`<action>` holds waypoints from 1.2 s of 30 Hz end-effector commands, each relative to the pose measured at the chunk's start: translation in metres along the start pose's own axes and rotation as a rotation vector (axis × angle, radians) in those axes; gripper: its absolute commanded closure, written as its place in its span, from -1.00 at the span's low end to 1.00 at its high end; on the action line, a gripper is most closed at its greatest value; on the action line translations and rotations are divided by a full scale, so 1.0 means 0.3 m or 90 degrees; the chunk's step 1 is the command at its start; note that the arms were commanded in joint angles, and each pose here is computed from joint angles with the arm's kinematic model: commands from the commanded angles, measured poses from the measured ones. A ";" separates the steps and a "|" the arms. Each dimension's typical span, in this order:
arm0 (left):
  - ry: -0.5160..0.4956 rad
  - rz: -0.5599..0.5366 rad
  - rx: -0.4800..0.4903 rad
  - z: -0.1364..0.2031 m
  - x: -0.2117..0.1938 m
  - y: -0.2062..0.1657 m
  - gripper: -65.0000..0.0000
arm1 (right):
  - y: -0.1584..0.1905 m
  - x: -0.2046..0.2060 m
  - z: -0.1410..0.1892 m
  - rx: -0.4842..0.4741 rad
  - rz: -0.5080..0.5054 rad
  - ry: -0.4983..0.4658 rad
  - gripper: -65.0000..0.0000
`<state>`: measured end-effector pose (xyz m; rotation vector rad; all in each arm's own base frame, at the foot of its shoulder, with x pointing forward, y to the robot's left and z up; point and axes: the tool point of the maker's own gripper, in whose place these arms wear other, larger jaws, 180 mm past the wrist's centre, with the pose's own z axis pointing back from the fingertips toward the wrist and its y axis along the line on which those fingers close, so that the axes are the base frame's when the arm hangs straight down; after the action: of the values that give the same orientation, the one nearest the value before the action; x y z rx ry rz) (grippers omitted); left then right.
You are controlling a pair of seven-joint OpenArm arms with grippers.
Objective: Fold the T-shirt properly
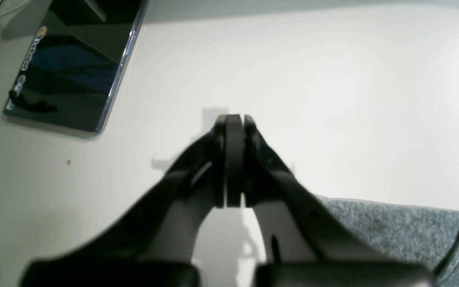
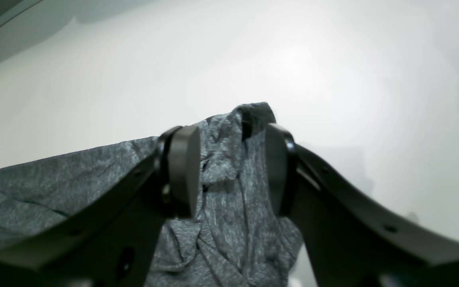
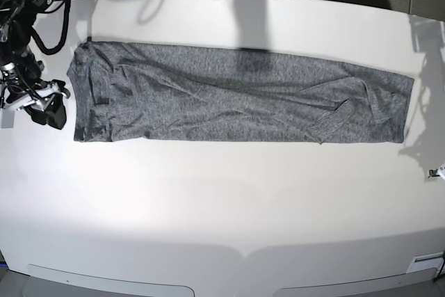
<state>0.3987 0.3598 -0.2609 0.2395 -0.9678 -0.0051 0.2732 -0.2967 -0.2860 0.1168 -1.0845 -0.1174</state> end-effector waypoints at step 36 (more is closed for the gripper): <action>-0.044 -0.014 0.026 0.023 0.083 0.053 -0.39 | 0.012 0.061 0.009 0.013 0.014 -0.037 0.16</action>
<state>0.3984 0.3628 -0.2596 0.2576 -0.9668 -0.0102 0.2734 -0.2956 -0.2857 0.1247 -1.0869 -0.1188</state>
